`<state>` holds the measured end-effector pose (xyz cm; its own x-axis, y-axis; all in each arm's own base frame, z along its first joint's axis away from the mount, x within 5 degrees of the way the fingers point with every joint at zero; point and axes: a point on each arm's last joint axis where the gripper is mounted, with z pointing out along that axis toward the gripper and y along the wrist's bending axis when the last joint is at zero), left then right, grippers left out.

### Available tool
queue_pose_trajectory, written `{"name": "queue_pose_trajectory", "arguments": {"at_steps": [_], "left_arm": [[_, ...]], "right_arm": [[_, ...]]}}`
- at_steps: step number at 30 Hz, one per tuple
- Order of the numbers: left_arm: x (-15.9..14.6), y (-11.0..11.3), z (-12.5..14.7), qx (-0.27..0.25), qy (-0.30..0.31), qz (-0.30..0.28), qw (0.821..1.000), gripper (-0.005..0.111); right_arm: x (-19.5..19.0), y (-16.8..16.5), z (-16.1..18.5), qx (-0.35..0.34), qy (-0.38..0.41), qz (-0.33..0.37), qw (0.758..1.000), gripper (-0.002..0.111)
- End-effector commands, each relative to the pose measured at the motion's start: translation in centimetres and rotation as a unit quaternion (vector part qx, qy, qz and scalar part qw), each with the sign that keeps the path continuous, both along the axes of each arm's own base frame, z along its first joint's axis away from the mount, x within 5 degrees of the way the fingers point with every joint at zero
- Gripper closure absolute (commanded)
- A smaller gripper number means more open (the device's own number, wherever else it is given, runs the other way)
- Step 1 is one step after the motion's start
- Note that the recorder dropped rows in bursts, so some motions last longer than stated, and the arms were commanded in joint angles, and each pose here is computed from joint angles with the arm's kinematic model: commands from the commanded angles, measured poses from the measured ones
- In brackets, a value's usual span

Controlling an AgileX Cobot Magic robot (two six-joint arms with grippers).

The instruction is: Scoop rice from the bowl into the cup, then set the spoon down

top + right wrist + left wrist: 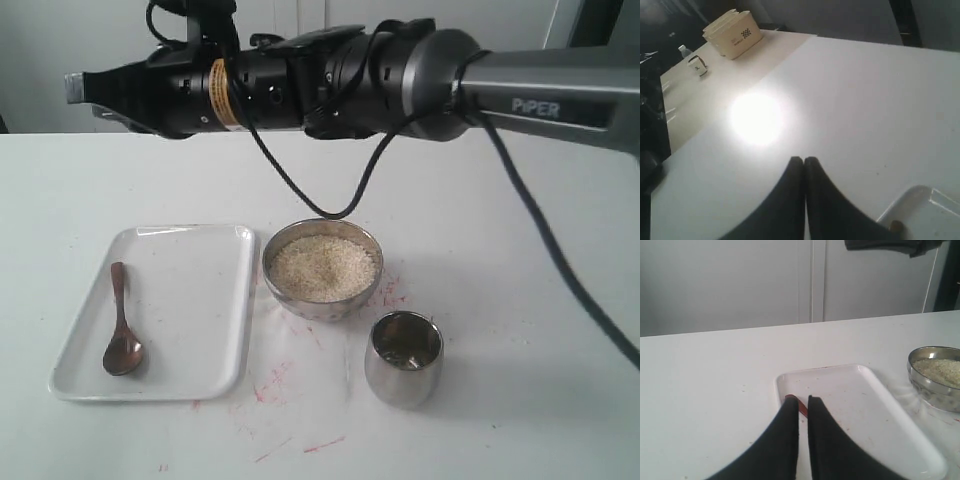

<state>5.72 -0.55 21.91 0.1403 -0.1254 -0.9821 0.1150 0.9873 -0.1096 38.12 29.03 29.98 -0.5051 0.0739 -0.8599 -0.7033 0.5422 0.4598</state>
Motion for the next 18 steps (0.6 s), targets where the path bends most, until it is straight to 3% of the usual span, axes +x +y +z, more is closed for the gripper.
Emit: {"name": "queue_pose_trajectory", "arguments": {"at_steps": [1, 18], "left_arm": [[0.0, 0.0, 0.2, -0.003, -0.006, 0.001, 1.0, 0.092], [0.0, 0.0, 0.2, -0.003, -0.006, 0.001, 1.0, 0.092]], "right_arm": [[-1.9, -2.1, 2.4, -0.033, -0.043, -0.031, 0.998, 0.108], [-11.5, -12.2, 7.9, -0.081, -0.137, -0.204, 0.966, 0.108]]}}
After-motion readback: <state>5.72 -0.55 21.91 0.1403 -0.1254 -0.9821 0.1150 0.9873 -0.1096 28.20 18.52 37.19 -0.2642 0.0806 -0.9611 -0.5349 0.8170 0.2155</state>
